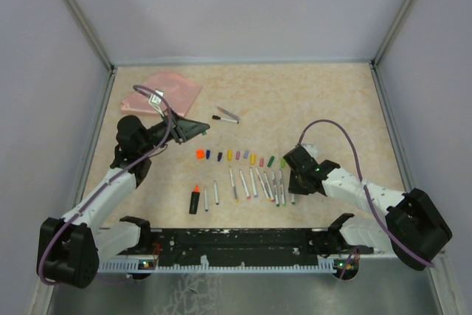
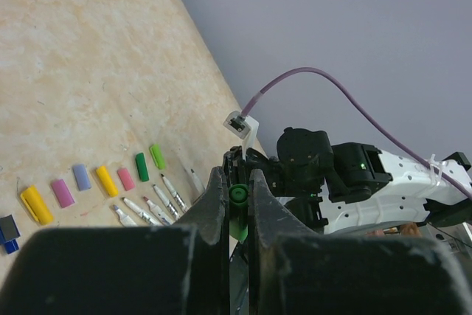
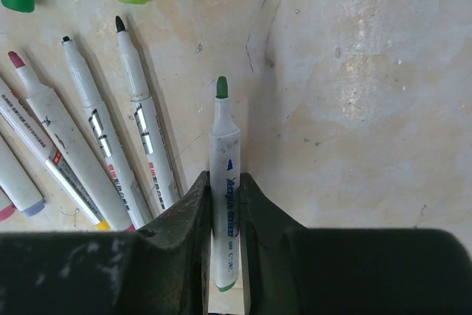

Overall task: Open the pen caps
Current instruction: Place the pen at the center of the board.

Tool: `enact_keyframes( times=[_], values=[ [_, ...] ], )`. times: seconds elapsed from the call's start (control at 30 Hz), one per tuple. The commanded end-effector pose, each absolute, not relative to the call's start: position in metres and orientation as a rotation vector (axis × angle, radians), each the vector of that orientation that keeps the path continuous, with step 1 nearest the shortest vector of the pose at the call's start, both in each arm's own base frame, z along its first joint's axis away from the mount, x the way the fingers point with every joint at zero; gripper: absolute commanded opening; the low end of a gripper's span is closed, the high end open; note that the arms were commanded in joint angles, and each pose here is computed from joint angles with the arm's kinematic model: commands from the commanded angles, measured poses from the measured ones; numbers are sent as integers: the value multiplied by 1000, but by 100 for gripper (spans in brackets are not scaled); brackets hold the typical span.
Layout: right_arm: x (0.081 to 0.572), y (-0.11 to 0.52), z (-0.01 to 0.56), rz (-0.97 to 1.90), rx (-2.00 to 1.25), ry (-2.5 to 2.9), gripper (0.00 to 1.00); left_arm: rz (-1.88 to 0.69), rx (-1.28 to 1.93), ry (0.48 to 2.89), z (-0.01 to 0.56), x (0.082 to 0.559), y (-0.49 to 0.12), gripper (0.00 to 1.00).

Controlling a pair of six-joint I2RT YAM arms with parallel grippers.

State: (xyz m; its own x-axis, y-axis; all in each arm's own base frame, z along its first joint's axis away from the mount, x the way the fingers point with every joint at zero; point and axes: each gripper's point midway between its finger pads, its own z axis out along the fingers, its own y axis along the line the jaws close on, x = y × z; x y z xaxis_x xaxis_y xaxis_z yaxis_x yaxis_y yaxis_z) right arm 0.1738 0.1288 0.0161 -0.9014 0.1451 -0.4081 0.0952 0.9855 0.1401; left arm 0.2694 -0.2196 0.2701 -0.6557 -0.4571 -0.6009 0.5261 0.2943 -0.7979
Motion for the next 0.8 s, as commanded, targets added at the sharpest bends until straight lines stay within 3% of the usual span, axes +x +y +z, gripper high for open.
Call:
enact_keyframes(
  times=[0.0,0.5,0.77],
  values=[
    [184,134,23,188,176,2670,17,-1502,90,1721,272,262,-221,0],
    [187,136,32,202,176,2644,25,-1519,121,1742,266,258,-235,0],
    [204,140,74,243,164,2540,27,-1523,149,1763,261,255,-247,0]
  ],
)
